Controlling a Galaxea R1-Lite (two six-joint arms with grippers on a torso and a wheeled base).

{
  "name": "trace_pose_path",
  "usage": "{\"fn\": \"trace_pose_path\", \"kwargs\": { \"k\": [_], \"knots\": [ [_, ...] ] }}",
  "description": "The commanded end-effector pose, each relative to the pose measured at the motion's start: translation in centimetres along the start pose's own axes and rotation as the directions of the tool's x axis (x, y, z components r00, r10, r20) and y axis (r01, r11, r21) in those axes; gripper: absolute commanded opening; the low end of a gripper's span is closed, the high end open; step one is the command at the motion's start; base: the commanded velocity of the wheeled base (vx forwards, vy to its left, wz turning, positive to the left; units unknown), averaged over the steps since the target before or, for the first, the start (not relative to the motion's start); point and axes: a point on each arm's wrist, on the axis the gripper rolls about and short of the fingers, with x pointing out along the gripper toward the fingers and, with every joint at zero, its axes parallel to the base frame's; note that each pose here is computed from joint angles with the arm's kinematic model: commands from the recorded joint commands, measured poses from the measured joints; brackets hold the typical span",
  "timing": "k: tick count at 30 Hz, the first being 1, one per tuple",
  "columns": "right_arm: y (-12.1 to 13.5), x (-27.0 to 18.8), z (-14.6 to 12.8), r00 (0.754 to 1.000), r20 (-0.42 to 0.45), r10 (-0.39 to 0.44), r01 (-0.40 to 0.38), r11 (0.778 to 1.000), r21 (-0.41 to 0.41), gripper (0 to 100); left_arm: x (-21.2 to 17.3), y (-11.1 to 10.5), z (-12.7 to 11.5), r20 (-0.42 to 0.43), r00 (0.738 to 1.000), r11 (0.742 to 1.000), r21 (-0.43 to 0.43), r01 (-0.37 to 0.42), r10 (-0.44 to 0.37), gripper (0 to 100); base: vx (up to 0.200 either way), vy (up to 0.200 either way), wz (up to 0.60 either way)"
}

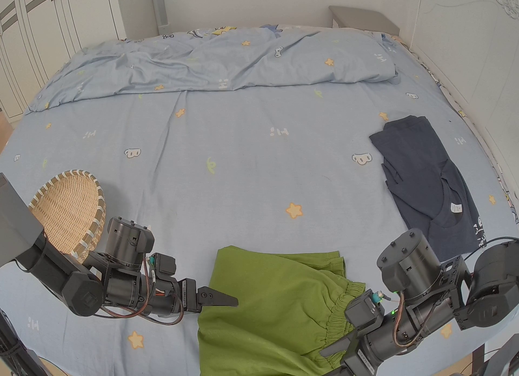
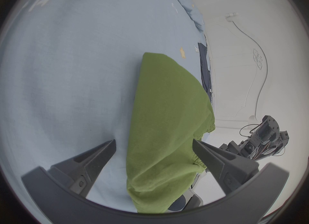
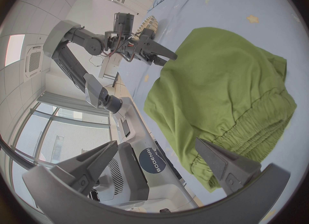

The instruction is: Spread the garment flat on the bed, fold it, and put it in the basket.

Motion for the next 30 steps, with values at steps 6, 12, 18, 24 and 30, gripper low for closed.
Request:
{"fn": "trace_pose_path", "kwargs": {
  "k": [6, 12, 18, 24, 30],
  "knots": [
    [-1.2, 2.7, -0.8, 0.994, -0.108, -0.009, 0.013, 0.999, 0.037, 100, 1.1, 0.5, -0.2, -0.036, 0.999, 1.000, -0.013, -0.010, 0.009, 100, 0.000, 0.000, 0.00],
    [-2.6, 2.7, -2.5, 0.990, -0.137, -0.025, 0.037, 0.996, 0.086, 100, 1.1, 0.4, -0.1, -0.021, 1.000, 1.000, -0.001, 0.007, -0.007, 100, 0.000, 0.000, 0.00],
    [-3.2, 2.7, -4.3, 0.991, -0.128, -0.028, 0.040, 0.995, 0.093, 100, 1.2, 0.2, -0.4, -0.041, 0.999, 0.999, 0.003, 0.033, -0.033, 100, 0.000, 0.000, 0.00],
    [-4.2, 2.5, -5.3, 0.994, -0.104, -0.040, 0.052, 0.992, 0.117, 100, 1.4, 0.0, -0.7, -0.059, 0.997, 0.999, 0.009, 0.040, -0.039, 100, 0.000, 0.000, 0.00],
    [-6.3, 2.7, -6.5, 0.995, -0.075, -0.060, 0.070, 0.989, 0.133, 100, 2.0, -0.6, -1.8, -0.099, 0.994, 0.998, 0.033, 0.053, -0.050, 100, 0.000, 0.000, 0.00]
  ]
}}
